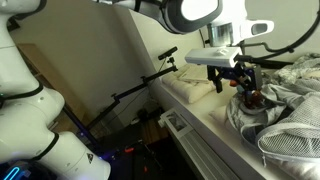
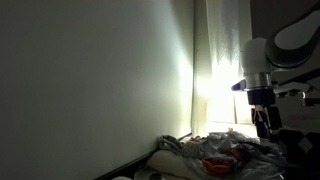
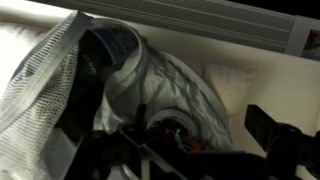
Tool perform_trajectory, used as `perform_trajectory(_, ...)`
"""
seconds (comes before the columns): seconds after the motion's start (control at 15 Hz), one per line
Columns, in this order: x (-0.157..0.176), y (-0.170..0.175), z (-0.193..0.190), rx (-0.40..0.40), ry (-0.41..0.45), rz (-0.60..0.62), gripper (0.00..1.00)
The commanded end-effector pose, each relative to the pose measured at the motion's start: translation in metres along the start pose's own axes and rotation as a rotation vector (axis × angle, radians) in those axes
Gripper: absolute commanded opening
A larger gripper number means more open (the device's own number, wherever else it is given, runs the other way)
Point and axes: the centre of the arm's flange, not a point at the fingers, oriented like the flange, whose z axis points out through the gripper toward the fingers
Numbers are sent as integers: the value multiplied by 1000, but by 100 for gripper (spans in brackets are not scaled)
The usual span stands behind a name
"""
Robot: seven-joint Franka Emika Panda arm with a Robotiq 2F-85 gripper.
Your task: Remove the socks away from the grey bag
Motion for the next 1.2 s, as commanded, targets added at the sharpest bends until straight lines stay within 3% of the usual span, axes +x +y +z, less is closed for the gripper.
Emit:
perform_trajectory(0.0, 20, -7, 12, 15, -37, -61, 100)
perform_trajectory(0.07, 9, -11, 13, 10, -18, -28, 100)
perform_trajectory(0.67, 12, -6, 28, 20, -39, -42, 100)
perform_trajectory(1.0, 23, -6, 47, -54, -49, -84, 100)
perform_trajectory(1.13, 31, -6, 51, -108, -11, -146, 100)
